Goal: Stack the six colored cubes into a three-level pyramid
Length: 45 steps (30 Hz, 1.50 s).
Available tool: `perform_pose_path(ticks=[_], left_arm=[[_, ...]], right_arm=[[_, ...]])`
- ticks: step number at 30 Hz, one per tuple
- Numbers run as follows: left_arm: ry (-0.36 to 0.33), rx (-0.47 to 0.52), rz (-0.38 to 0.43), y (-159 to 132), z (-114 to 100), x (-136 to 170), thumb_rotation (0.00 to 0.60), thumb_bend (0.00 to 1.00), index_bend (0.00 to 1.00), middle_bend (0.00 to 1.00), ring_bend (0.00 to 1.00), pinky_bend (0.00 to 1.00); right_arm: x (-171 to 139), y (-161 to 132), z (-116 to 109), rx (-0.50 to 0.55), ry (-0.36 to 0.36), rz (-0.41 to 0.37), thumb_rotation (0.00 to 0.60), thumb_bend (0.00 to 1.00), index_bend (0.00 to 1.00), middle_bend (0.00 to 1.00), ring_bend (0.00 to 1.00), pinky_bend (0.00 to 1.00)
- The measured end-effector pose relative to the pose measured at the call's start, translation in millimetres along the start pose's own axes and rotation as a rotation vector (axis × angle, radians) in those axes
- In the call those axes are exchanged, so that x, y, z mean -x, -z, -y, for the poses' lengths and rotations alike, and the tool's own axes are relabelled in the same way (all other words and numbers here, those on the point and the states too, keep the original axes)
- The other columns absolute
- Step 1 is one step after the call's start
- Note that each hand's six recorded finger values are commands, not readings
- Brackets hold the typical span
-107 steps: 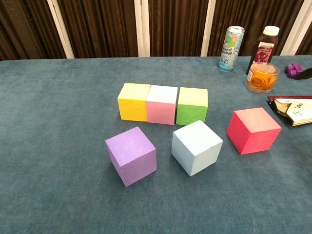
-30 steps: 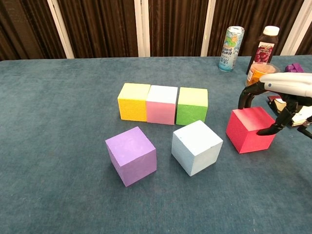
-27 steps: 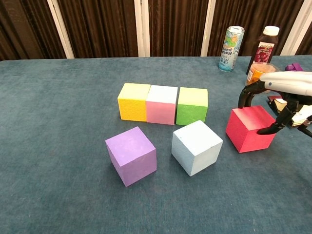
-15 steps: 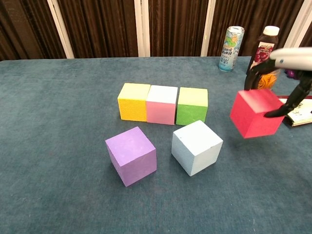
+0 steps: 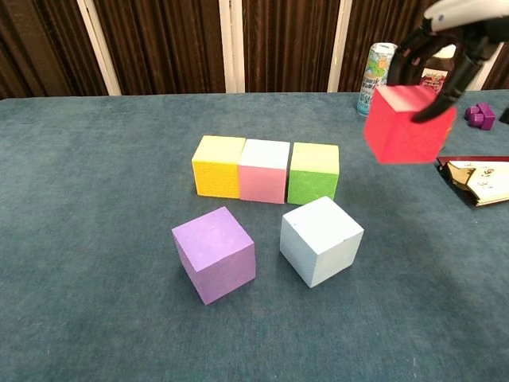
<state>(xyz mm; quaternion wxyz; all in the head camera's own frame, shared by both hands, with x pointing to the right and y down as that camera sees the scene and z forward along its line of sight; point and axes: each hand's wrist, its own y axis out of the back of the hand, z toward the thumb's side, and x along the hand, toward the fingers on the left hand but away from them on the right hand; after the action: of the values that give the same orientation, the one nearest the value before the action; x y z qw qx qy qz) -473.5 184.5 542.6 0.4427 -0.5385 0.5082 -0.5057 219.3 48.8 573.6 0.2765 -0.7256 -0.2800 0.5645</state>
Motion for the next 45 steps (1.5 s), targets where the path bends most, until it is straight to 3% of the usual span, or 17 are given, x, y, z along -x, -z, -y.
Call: perform_pose_path(ticks=[5, 12, 21, 29, 45], left_arm=[[0.001, 0.008, -0.009, 1.9, -1.4, -0.3, 0.6, 0.35, 0.15, 0.03, 0.0, 0.0], [0.001, 0.009, -0.023, 4.4, -2.2, -1.3, 0.6, 0.35, 0.15, 0.03, 0.0, 0.0], [0.001, 0.008, -0.033, 6.2, -1.3, -3.6, 0.6, 0.35, 0.15, 0.03, 0.0, 0.0], [-0.007, 0.021, -0.045, 9.2, -3.3, -5.3, 0.6, 0.35, 0.15, 0.03, 0.0, 0.0], [-0.018, 0.036, -0.055, 10.3, -5.7, -5.1, 0.6, 0.35, 0.15, 0.03, 0.0, 0.0]], right_arm=[[14.5, -26.9, -6.4, 0.021, -0.01, 0.033, 0.6, 0.24, 0.4, 0.41, 0.22, 0.0], [38.0, -65.3, 2.8, 0.038, -0.026, 0.092, 0.6, 0.24, 0.4, 0.41, 0.22, 0.0], [56.5, -93.6, 10.7, 0.082, -0.005, 0.122, 0.6, 0.24, 0.4, 0.41, 0.22, 0.0], [60.6, -105.3, 13.4, 0.106, 0.022, 0.106, 0.6, 0.24, 0.4, 0.41, 0.22, 0.0], [65.3, -110.4, 33.5, 0.131, -0.014, 0.06, 0.6, 0.24, 0.4, 0.41, 0.22, 0.0]])
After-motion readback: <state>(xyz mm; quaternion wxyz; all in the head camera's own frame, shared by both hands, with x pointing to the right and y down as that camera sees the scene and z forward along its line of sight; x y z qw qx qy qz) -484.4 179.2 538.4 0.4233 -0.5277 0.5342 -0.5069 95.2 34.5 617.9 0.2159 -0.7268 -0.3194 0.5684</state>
